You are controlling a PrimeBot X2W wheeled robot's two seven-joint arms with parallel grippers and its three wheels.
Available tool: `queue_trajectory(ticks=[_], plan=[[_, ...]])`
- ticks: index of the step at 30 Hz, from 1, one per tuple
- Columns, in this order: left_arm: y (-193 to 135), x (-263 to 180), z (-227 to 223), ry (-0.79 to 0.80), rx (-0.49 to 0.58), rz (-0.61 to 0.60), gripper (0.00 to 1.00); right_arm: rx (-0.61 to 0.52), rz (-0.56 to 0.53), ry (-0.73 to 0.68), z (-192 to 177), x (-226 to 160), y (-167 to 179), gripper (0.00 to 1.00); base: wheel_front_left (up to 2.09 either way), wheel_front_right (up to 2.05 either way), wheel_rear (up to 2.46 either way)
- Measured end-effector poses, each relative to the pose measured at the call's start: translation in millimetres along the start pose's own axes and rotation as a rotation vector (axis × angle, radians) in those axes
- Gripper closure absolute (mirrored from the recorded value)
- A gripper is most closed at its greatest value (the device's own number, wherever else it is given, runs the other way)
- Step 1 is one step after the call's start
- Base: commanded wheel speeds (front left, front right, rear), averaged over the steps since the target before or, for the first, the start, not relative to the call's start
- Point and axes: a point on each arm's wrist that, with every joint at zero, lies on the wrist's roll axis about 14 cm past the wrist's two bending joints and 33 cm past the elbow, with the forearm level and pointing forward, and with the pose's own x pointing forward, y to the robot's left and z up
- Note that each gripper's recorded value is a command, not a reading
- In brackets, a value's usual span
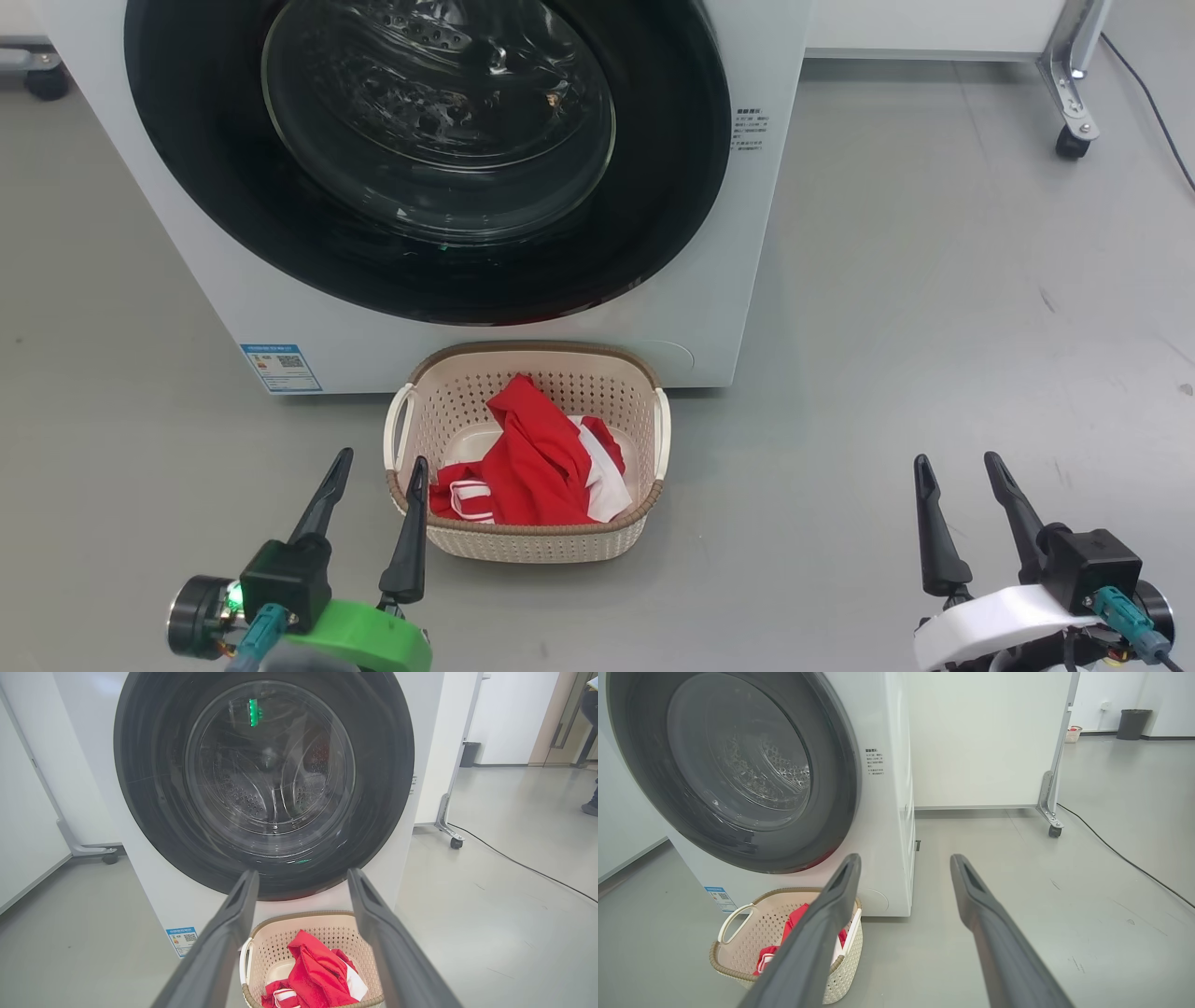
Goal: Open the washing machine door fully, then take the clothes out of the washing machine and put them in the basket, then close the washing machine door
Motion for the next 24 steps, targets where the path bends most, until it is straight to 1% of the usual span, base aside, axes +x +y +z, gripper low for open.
queue_trajectory(ticks=[24], plan=[[-0.1,-0.9,2.2,-0.006,0.000,0.000,0.00,-0.006,-0.001,-0.035,10.9,-3.9,2.8,0.00,0.00,0.00,0.00]])
